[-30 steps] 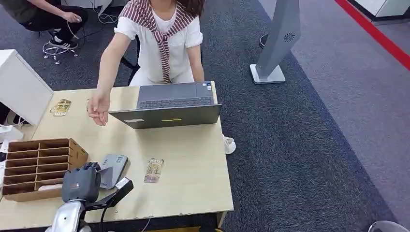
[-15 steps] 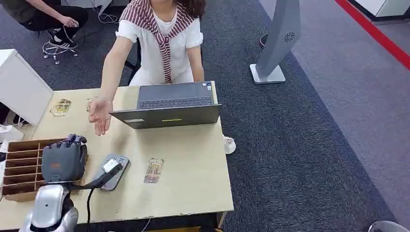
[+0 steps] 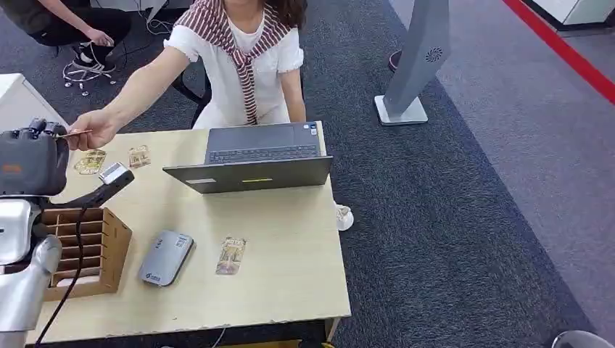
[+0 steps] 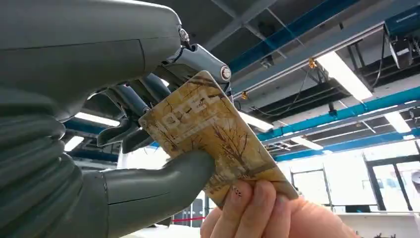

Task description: Pass the card to the sensor for recognition and then transmit it.

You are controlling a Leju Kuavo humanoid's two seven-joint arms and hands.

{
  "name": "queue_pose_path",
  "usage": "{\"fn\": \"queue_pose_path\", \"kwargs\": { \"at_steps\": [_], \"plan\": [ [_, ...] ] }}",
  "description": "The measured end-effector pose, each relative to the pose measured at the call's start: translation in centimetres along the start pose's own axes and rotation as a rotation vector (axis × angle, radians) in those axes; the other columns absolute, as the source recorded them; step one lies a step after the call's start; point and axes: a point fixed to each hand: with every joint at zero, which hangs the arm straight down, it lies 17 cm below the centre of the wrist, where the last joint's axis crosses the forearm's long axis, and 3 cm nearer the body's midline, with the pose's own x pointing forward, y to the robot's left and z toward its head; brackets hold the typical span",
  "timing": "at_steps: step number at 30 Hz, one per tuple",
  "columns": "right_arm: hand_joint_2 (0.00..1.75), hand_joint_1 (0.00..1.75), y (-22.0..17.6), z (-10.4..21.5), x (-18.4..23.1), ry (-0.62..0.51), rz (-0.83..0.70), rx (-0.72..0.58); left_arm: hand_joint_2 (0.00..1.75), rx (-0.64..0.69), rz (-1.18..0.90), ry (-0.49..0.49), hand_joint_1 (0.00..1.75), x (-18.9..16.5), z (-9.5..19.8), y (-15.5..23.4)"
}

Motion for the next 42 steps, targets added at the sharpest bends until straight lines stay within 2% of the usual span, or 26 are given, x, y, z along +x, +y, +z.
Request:
{"fn": "queue_pose_path", "kwargs": {
  "at_steps": [4, 5, 6, 32, 34, 35, 37, 39, 42],
  "plan": [
    [1.75, 0.0, 0.0, 0.0, 0.0, -0.003, -0.001, 0.001, 1.75, -0.011, -0.024, 0.027, 1.75, -1.5, -0.7, -0.4],
    [1.75, 0.0, 0.0, 0.0, 0.0, -0.002, -0.002, 0.001, 1.75, -0.012, -0.027, 0.032, 0.07, -1.7, -0.8, -0.4],
    [1.75, 0.0, 0.0, 0.0, 0.0, -0.002, -0.002, 0.001, 1.75, -0.011, -0.028, 0.037, 0.0, -1.9, -0.9, -0.4],
    [1.75, 0.0, 0.0, 0.0, 0.0, 0.006, -0.027, 0.0, 1.75, 0.023, -0.006, 0.048, 0.0, -2.4, -0.4, -0.7],
    [1.75, 0.0, -0.1, 0.0, -0.1, 0.011, -0.052, -0.005, 1.75, 0.054, 0.048, -0.002, 0.0, -0.6, 1.9, -0.7],
    [1.75, 0.0, -0.2, 0.0, -0.2, 0.017, -0.072, -0.009, 1.75, 0.093, 0.08, -0.042, 0.0, 0.9, 4.1, 0.0],
    [1.75, 0.0, -0.3, 0.0, -0.3, 0.02, -0.103, -0.015, 1.75, 0.12, 0.111, -0.1, 0.0, 3.5, 10.3, 0.4],
    [1.75, 0.0, -0.4, -0.1, -0.4, 0.023, -0.113, -0.02, 1.75, 0.1, 0.137, -0.137, 0.0, 5.3, 15.8, 0.3],
    [1.75, 0.0, -0.6, -0.1, -0.5, 0.024, -0.114, -0.024, 1.75, 0.062, 0.154, -0.145, 0.0, 5.9, 20.3, 0.5]
  ]
}}
